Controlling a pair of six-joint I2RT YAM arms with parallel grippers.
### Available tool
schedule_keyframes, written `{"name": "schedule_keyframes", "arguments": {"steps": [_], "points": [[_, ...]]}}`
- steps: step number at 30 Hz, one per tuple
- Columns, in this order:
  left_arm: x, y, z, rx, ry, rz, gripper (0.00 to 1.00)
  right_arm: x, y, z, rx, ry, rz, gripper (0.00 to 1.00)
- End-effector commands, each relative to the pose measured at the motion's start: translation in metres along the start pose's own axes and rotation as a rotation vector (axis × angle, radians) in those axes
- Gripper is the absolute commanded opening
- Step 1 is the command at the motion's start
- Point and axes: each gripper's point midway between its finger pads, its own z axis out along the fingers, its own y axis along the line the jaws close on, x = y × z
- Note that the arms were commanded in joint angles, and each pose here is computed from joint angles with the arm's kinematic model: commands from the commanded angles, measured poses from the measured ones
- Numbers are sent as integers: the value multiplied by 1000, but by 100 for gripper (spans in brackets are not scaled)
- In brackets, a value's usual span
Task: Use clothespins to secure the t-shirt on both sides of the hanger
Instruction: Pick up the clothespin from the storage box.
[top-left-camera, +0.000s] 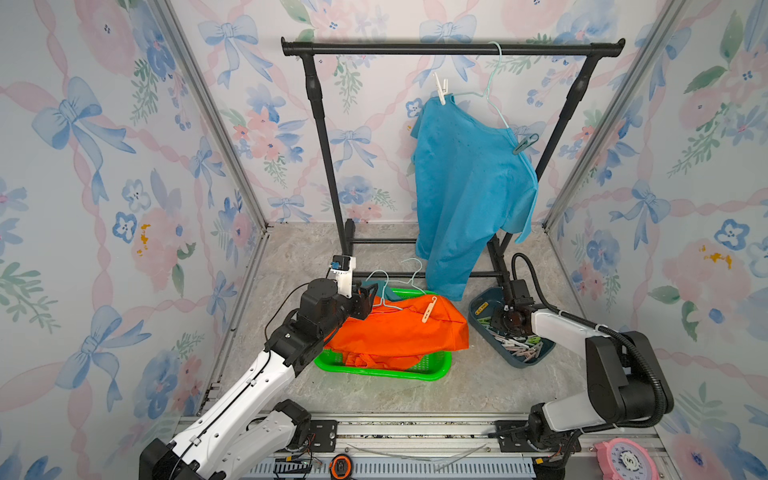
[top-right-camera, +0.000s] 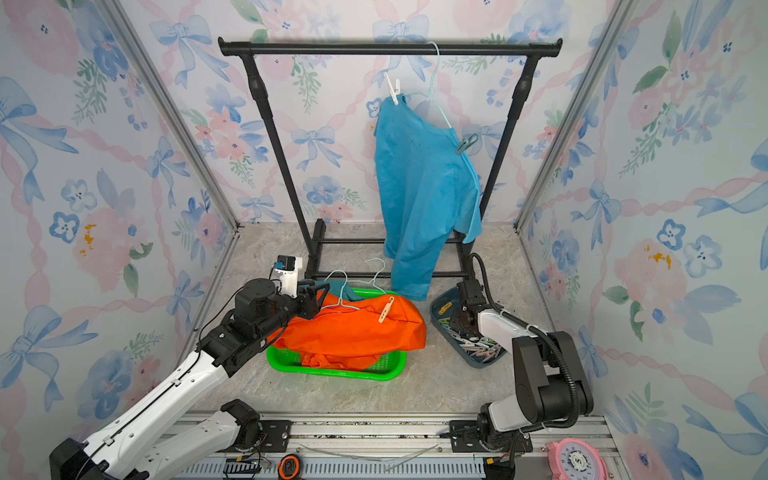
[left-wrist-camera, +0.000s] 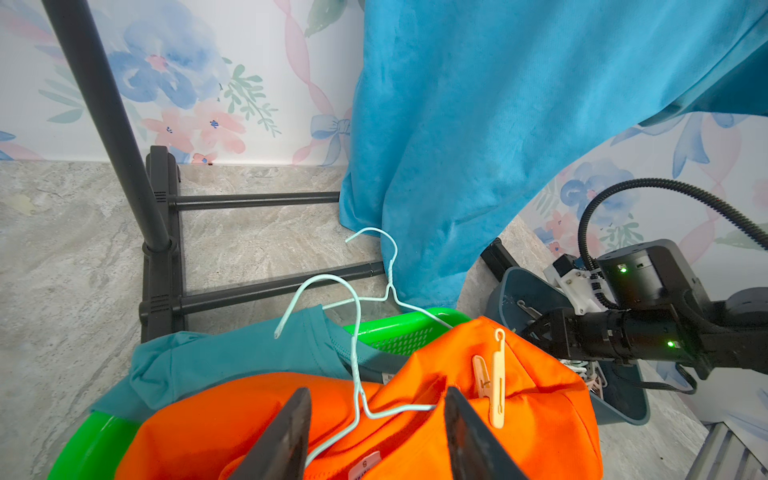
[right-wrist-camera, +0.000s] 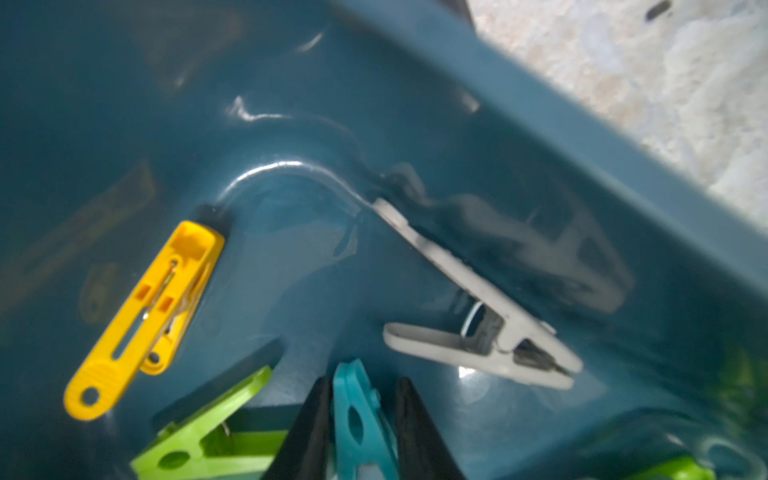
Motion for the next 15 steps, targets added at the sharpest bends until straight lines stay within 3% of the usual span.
{"name": "schedule_keyframes", "arguments": {"steps": [1, 15], "points": [[-5, 0, -5, 3, -26, 7, 54, 1, -1, -1, 27, 23, -18, 26], [-3, -7, 0, 45, -15, 16, 51, -29, 7, -36, -17, -98, -20, 19]]}}
